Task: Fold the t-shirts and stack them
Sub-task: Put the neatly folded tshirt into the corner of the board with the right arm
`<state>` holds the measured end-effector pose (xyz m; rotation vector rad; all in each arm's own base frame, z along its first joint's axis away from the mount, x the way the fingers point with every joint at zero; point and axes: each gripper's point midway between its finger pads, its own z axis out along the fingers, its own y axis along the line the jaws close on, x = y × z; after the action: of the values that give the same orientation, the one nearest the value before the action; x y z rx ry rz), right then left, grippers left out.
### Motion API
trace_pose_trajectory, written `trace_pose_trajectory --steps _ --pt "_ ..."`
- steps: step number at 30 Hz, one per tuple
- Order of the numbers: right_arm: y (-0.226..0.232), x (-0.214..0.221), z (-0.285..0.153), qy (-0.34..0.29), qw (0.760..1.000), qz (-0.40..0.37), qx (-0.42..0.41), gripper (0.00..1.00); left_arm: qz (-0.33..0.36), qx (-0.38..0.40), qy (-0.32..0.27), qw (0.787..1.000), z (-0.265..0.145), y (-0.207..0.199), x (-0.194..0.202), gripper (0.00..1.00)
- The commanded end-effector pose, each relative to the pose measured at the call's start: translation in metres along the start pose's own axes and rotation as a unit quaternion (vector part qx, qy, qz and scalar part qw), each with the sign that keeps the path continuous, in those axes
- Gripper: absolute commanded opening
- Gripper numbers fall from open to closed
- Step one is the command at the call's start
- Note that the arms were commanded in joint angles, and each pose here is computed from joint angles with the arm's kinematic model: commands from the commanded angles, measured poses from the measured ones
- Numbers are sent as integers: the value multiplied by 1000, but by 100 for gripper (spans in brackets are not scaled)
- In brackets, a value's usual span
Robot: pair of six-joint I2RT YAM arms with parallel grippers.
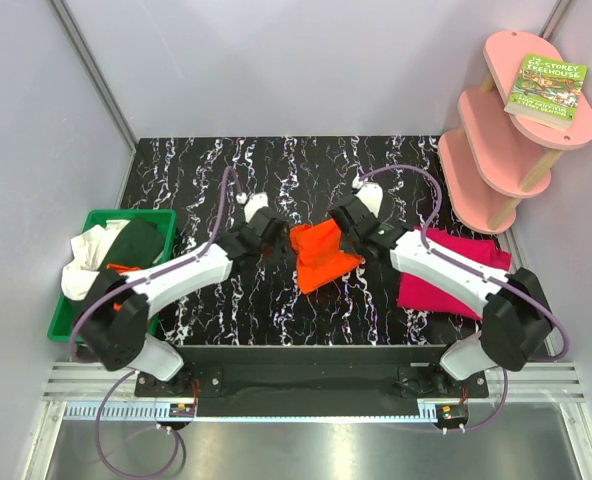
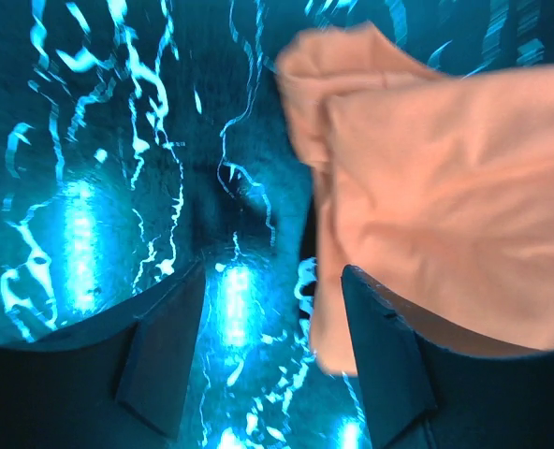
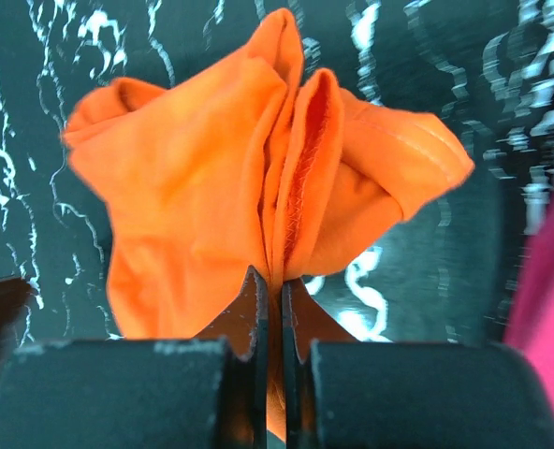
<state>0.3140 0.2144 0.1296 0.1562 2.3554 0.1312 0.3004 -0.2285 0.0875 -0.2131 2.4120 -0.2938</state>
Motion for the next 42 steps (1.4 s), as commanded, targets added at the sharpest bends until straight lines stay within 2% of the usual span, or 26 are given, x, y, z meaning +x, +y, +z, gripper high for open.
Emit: trace_pose_trajectory --steps 1,6,10,18,30,36,42 --pt "-24 -39 -36 -57 998 2 36 0 -13 6 -40 999 -27 6 -21 65" --pt "-47 -57 -63 -92 994 5 66 0 -16 12 -38 999 -37 17 -11 63" --pt "-84 -70 -90 -121 984 -15 130 0 -19 15 -21 999 -37 24 4 62" --pt "-143 -97 -131 -146 970 21 195 0 -15 33 5 999 -31 20 19 58" --pt "-166 -63 -116 -96 967 18 235 0 -12 53 21 998 -32 14 28 57" --pt "-197 -43 -115 -50 951 21 303 0 -13 56 24 998 -34 18 34 57" --pt "-230 -35 -114 -19 934 62 352 0 -13 63 29 998 -35 16 36 56"
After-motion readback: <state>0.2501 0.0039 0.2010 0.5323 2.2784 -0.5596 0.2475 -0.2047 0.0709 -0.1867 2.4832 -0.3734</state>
